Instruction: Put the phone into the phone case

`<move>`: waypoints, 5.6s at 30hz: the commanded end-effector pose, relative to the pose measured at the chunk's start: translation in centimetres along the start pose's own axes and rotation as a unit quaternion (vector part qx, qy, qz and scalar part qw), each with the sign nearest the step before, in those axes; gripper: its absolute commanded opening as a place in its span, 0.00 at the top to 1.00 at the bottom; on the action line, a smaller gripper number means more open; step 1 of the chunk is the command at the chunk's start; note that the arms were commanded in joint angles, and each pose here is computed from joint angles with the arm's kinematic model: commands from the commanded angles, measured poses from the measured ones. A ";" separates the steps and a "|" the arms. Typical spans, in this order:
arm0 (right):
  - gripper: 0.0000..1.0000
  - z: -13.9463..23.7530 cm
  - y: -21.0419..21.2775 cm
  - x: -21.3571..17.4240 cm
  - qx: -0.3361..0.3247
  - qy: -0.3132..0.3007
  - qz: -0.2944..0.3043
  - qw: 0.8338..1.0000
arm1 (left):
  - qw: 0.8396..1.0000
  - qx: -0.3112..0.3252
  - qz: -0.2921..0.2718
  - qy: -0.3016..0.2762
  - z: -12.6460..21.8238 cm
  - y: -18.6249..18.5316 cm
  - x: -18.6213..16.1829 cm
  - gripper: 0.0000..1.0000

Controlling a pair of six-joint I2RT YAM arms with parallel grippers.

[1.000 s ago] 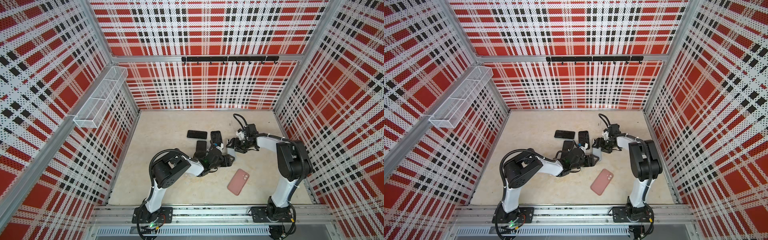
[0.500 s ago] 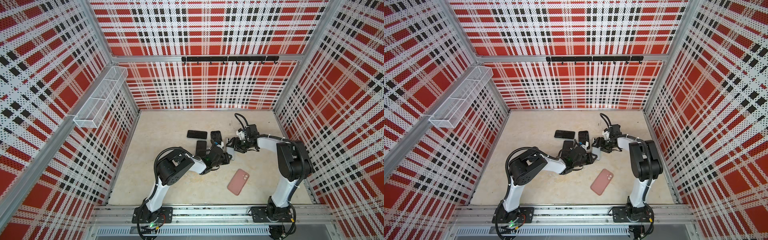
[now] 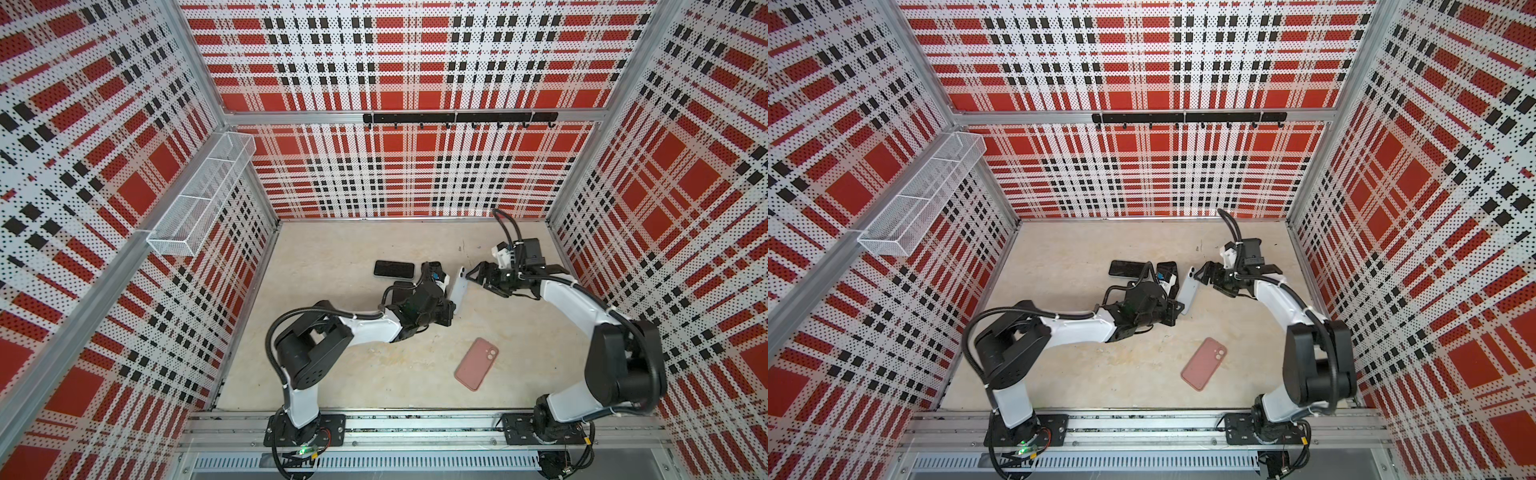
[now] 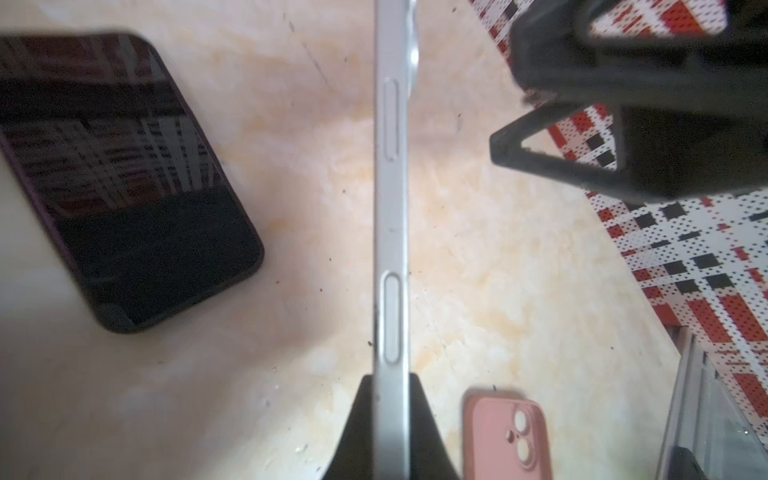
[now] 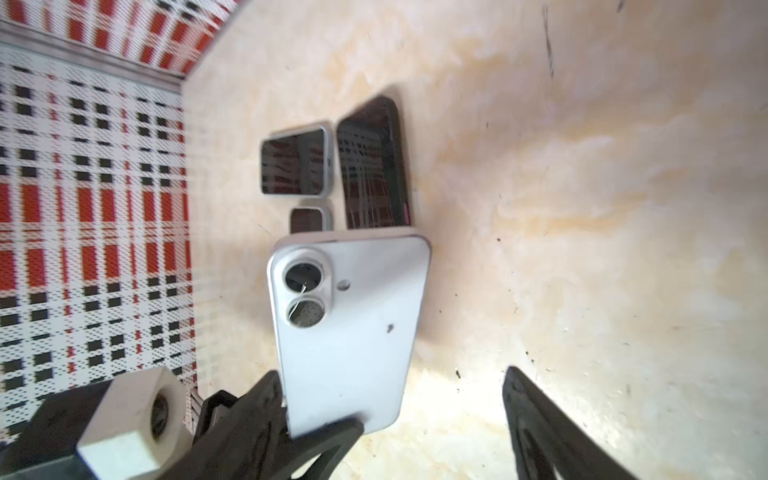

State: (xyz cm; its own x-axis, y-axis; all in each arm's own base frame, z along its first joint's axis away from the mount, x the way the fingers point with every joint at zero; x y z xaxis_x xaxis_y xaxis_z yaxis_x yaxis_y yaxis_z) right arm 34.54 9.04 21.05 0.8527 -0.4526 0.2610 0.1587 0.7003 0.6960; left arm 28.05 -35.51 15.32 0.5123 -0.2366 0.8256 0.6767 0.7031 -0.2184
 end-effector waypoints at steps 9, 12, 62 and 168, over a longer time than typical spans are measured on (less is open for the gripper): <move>0.15 12.7 6.6 -0.8 0.091 -0.110 0.036 0.989 | 0.868 0.285 -0.405 -0.051 14.5 3.4 7.4 1.00; 0.18 12.8 7.7 -2.1 0.149 -0.059 0.018 0.987 | 0.811 0.318 -0.489 -0.045 16.0 3.9 7.2 1.00; 0.85 8.2 10.9 -11.0 0.302 0.267 -0.126 0.907 | 0.623 0.164 -0.739 -0.196 19.0 -1.8 5.7 1.00; 1.00 15.8 2.6 -11.2 0.120 -0.139 0.124 0.975 | 0.882 0.191 0.121 0.414 13.8 5.3 -9.2 1.00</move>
State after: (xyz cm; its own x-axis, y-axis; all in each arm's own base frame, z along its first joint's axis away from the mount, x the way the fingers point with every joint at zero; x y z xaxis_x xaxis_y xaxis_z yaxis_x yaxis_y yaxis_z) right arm 17.42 5.83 28.40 0.6854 -0.4673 0.5584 -0.0297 0.7483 0.6627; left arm 20.95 -21.07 15.52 0.9696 -0.1654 0.1805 0.1673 0.9859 0.0046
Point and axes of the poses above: each gripper's point midway between its finger pads, its own z axis back along the fingers, its own y axis along the line the jaws close on, x = y × z, the point moved 6 cm from there along z, back along the fingers, and after that the axes turned 12 degrees about -z, right-handed, at the moved point
